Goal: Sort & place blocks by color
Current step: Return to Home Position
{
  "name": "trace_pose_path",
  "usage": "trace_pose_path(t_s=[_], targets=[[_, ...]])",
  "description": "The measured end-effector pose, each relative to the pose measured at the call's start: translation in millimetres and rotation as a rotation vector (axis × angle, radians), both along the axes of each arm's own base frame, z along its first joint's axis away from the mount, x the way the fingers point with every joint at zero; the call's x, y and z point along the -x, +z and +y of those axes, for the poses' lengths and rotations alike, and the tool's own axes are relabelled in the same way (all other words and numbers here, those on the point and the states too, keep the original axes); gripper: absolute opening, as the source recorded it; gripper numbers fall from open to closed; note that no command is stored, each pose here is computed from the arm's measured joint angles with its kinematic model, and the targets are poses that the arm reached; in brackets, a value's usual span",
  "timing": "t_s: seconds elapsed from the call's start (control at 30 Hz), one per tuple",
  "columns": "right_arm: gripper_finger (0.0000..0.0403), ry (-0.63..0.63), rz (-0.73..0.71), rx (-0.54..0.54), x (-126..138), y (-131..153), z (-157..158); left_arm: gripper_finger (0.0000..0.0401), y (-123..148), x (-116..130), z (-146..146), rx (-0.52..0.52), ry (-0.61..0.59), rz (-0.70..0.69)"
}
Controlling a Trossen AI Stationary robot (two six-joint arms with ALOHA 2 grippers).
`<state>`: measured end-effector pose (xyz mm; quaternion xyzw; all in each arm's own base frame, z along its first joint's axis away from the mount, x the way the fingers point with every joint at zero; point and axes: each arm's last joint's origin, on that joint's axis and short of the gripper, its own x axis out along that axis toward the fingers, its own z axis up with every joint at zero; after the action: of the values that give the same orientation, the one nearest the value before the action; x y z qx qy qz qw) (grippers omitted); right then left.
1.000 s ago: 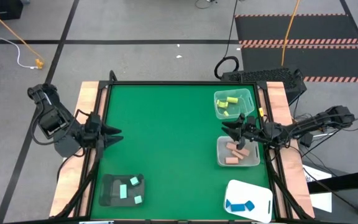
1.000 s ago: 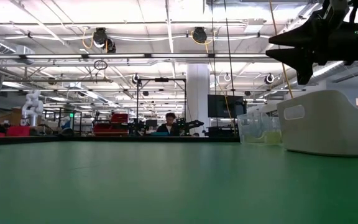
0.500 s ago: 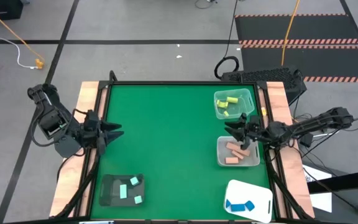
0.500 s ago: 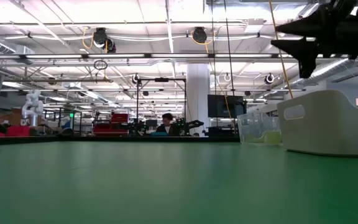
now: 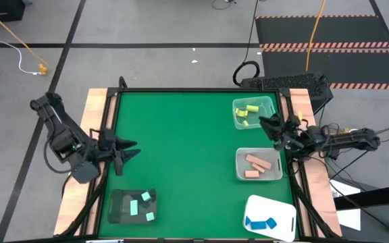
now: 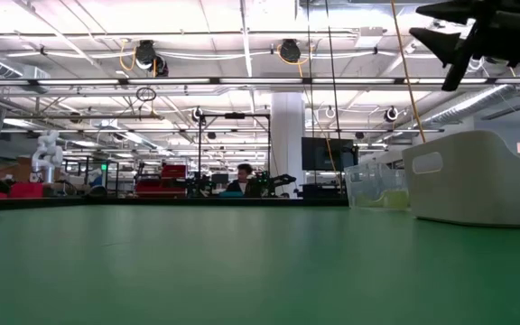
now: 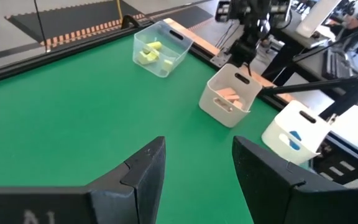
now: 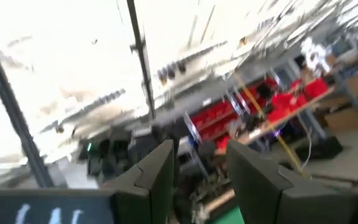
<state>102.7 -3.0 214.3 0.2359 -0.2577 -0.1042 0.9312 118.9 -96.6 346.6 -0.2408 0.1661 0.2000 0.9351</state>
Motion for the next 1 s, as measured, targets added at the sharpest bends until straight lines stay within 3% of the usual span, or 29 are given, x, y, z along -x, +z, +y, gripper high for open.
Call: trace_pose_path(t_s=[0.47, 1.0], targets=[[0.0139, -0.28, -0.168, 0.01, 24, 12, -24, 0.0186, -19, -26, -16, -0.032, 0.079, 0.065], [0.0139, -0.669, -0.286, 0.075, 53, 19, -44, 0.0187, -20, -36, -3, -0.121, 0.124, 0.11]])
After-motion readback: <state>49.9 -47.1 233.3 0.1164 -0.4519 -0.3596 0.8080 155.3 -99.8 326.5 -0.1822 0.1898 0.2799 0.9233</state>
